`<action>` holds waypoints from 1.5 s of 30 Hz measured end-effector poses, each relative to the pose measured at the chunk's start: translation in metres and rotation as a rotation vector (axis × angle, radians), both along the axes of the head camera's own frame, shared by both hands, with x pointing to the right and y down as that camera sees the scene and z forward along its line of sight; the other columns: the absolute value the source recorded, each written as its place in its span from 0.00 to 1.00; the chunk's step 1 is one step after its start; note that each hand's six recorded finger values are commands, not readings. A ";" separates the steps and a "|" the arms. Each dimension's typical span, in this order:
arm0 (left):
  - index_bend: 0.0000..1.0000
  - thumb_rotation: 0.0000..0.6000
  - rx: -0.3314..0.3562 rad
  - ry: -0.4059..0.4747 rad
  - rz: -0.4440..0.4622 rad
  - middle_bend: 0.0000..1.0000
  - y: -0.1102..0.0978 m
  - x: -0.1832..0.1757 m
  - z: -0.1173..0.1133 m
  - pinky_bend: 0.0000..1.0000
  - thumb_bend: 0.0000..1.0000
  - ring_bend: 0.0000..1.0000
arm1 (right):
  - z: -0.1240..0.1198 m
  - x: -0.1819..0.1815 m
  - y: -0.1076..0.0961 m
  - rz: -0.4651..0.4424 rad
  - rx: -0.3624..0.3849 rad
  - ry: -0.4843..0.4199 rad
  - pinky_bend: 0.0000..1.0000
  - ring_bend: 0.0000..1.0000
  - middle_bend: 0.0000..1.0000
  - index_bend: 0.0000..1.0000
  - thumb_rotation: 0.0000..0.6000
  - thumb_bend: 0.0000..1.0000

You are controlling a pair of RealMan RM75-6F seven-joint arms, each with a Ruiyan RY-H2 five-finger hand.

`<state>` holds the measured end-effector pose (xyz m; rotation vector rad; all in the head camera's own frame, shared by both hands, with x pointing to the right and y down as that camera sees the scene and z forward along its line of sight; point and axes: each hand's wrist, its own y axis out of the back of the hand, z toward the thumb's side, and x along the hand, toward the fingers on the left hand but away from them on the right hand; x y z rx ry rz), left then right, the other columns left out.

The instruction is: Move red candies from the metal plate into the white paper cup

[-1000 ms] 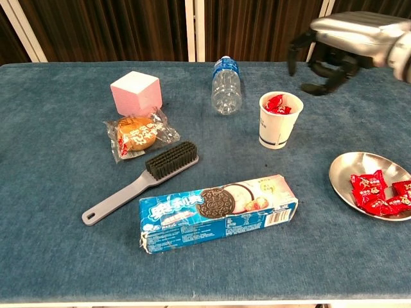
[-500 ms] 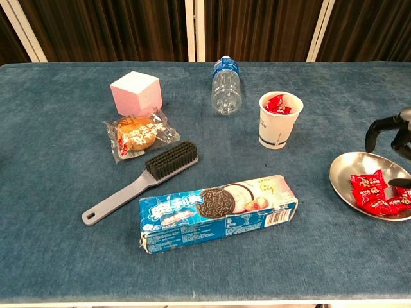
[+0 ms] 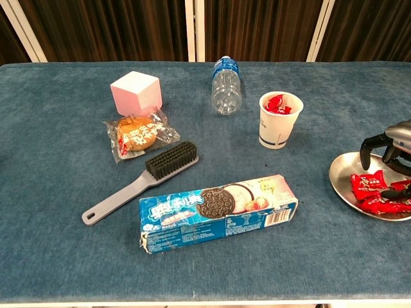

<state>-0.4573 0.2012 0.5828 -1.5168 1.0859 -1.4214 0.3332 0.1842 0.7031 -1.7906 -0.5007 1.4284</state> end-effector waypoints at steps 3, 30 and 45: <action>0.05 1.00 0.000 -0.001 -0.001 0.10 0.000 -0.001 0.000 0.00 0.00 0.00 | 0.003 0.000 0.000 0.004 -0.004 -0.002 1.00 1.00 0.91 0.52 1.00 0.38; 0.05 1.00 0.000 0.000 -0.012 0.10 0.002 -0.003 0.000 0.00 0.00 0.00 | 0.012 -0.008 -0.008 -0.006 -0.009 -0.025 1.00 1.00 0.91 0.61 1.00 0.57; 0.06 1.00 0.012 0.005 0.003 0.10 -0.001 0.001 -0.003 0.00 0.00 0.00 | -0.058 -0.047 -0.094 0.039 0.199 -0.204 1.00 1.00 0.91 0.61 1.00 0.57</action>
